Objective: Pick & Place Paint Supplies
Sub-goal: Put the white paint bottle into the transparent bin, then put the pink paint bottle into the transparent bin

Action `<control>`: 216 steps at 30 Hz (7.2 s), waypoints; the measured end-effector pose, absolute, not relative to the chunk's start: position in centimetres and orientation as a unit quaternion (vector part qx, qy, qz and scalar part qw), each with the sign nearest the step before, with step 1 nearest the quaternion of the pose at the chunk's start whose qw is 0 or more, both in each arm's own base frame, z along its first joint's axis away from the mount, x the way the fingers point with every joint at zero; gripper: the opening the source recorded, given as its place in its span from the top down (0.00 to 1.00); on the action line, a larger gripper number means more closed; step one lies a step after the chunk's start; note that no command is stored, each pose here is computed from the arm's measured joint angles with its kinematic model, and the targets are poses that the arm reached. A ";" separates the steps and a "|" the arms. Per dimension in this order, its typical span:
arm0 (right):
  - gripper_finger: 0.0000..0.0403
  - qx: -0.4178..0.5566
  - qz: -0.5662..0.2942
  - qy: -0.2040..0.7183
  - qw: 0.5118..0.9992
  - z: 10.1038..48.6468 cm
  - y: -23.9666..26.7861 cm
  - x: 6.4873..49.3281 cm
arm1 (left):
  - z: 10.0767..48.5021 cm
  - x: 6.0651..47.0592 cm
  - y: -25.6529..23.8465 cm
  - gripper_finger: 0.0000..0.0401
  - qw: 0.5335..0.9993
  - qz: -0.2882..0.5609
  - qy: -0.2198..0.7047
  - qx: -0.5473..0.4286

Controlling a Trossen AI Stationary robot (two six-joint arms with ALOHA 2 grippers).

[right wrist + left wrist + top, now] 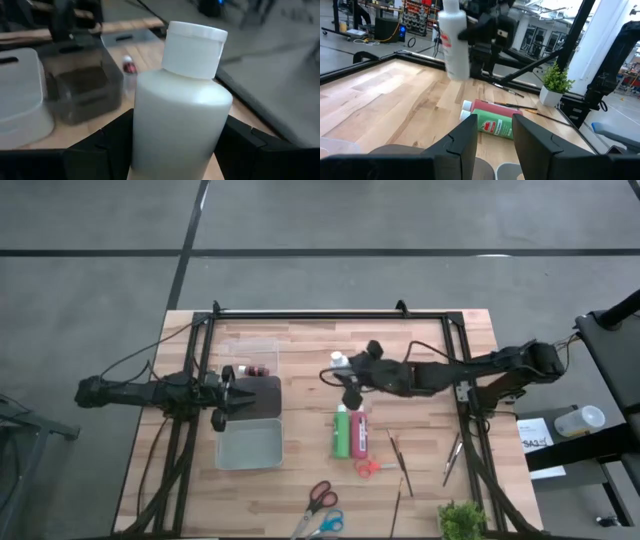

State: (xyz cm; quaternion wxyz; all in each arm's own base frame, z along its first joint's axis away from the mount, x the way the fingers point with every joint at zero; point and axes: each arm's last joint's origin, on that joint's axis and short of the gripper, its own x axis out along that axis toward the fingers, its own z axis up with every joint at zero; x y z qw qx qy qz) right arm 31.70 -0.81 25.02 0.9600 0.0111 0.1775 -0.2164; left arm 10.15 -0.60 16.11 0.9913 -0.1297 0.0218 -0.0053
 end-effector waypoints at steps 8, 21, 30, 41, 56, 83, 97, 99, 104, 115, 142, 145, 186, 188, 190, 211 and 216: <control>0.45 -0.030 -0.138 0.132 0.981 25.3 -4.4 35.6 | 16.1 10.2 -0.6 0.68 0.991 -0.005 0.022 -0.129; 0.45 -0.098 -0.049 0.163 0.981 25.5 -9.6 45.0 | 16.0 10.2 -0.6 0.68 0.991 -0.004 0.027 -0.129; 0.45 -0.141 -0.030 0.192 0.971 26.4 -11.1 51.0 | 15.9 10.3 -0.6 0.68 0.991 -0.004 0.032 -0.129; 0.45 -0.149 -0.003 0.204 0.968 25.9 -12.8 54.7 | 15.8 10.3 -0.6 0.68 0.991 -0.003 0.039 -0.128; 0.45 -0.108 0.000 0.201 0.974 22.5 -14.2 56.0 | 15.7 10.4 -0.6 0.68 0.991 -0.002 0.045 -0.128; 0.34 -0.047 -0.012 0.285 0.957 19.4 -14.7 55.1 | 15.7 10.4 -0.6 0.68 0.991 -0.002 0.045 -0.128; 0.25 -0.036 -0.014 0.299 0.953 19.3 -14.8 54.9 | 15.7 10.4 -0.6 0.68 0.991 -0.002 0.045 -0.128; 0.25 -0.037 -0.014 0.299 0.954 19.3 -14.7 54.9 | 15.7 10.4 -0.6 0.68 0.991 -0.002 0.045 -0.128; 0.25 -0.045 -0.012 0.293 0.955 20.1 -14.6 54.8 | 15.7 10.4 -0.6 0.68 0.991 -0.002 0.045 -0.128; 0.25 -0.096 -0.021 0.265 0.959 24.0 -13.1 54.3 | 15.7 10.4 -0.6 0.68 0.991 -0.002 0.045 -0.128; 0.25 -0.109 -0.017 0.245 0.963 29.8 -9.9 51.9 | 15.7 10.4 -0.6 0.68 0.991 -0.003 0.045 -0.128; 0.25 -0.112 -0.032 0.249 0.962 30.6 -9.5 50.8 | 15.7 10.4 -0.6 0.68 0.991 -0.002 0.045 -0.128; 0.25 0.311 -0.329 0.440 0.776 24.4 0.8 29.7 | 15.7 10.4 -0.6 0.68 0.991 -0.002 0.045 -0.128; 0.25 0.321 -0.336 0.469 0.751 24.4 1.3 30.2 | 15.7 10.4 -0.6 0.68 0.991 -0.002 0.045 -0.128; 0.25 0.321 -0.355 0.492 0.727 24.1 1.8 30.6 | 15.7 10.4 -0.6 0.68 0.991 -0.002 0.045 -0.128; 0.25 0.387 -0.383 0.536 0.646 19.2 4.3 34.0 | 15.7 10.4 -0.6 0.68 0.991 -0.003 0.045 -0.128; 0.25 0.395 -0.374 0.527 0.653 18.5 4.4 34.1 | 15.7 10.4 -0.6 0.68 0.991 -0.002 0.045 -0.128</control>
